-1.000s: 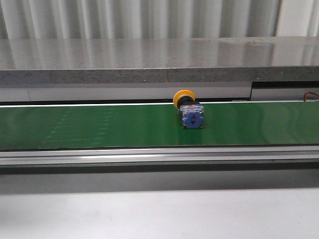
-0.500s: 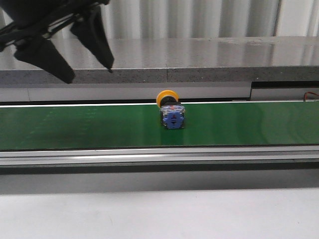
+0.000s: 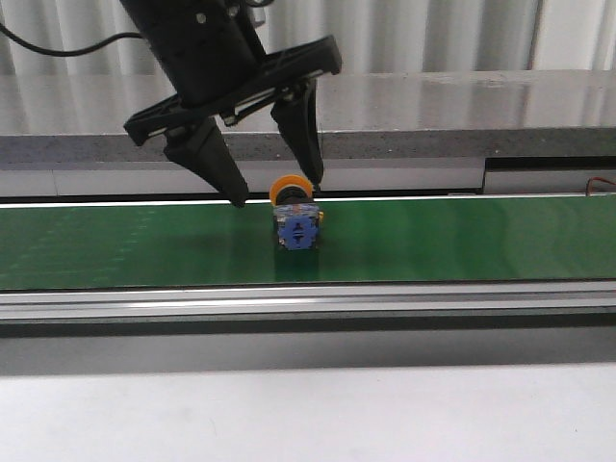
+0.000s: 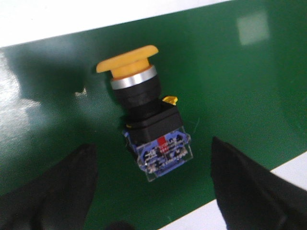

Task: Move button from right to left
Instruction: 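Lower the left gripper over the button on the belt and grasp it, then lift the button with the left gripper and carry it toward the blue tray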

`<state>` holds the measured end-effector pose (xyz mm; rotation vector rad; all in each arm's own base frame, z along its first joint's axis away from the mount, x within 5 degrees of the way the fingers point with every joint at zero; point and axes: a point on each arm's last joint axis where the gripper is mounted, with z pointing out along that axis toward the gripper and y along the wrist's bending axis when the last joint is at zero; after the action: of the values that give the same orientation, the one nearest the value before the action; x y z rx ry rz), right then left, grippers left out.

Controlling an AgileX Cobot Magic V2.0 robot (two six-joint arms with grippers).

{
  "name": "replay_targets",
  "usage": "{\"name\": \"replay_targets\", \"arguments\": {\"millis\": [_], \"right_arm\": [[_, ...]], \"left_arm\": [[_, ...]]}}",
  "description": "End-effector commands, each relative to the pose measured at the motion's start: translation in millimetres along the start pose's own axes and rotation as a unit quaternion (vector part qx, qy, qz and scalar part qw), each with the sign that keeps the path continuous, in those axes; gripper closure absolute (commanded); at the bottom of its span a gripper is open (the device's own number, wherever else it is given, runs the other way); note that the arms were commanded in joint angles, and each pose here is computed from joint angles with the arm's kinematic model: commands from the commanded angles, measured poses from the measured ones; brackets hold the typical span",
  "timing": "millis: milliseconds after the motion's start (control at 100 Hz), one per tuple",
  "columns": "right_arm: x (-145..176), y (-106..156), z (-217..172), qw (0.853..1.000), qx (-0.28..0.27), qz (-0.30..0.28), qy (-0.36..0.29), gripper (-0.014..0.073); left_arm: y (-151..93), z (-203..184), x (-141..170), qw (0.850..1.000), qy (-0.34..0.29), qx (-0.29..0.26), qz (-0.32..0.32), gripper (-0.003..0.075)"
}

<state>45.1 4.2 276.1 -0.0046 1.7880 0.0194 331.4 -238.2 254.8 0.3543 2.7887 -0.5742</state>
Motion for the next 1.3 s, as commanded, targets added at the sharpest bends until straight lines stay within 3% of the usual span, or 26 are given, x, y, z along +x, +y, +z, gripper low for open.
{"name": "replay_targets", "arguments": {"millis": [0, 350, 470, 580, 650, 960, 1290], "right_arm": [[-14.9, -0.6, -2.3, 0.999, 0.004, 0.001, -0.049, 0.0661], [-14.9, -0.6, -2.3, 0.999, 0.004, 0.001, -0.049, 0.0661], [-14.9, -0.6, -2.3, 0.999, 0.004, 0.001, -0.049, 0.0661], [-14.9, -0.6, -2.3, 0.999, 0.004, 0.001, -0.049, 0.0661], [-14.9, -0.6, -2.3, 0.999, 0.004, 0.001, -0.049, 0.0661], [-14.9, -0.6, -2.3, 0.999, 0.004, 0.001, -0.049, 0.0661], [-14.9, -0.6, -2.3, 0.999, 0.004, 0.001, -0.049, 0.0661]], "left_arm": [[-12.2, -16.6, -10.3, 0.999, -0.032, 0.021, -0.010, 0.0247], [-2.5, 6.6, -16.3, 0.999, -0.021, -0.018, -0.023, 0.0276], [-2.5, 7.2, -17.0, 0.999, -0.024, -0.017, -0.023, 0.0386], [-2.8, 6.7, -17.4, 0.999, -0.025, -0.017, -0.023, 0.0538], [-3.4, 4.3, -17.2, 0.999, -0.025, -0.016, -0.022, 0.0586], [-3.9, -34.0, -31.9, 0.997, -0.050, -0.053, 0.016, 0.0589], [59.8, -79.2, -42.5, 0.993, -0.027, -0.114, 0.022, 0.0609]]}}
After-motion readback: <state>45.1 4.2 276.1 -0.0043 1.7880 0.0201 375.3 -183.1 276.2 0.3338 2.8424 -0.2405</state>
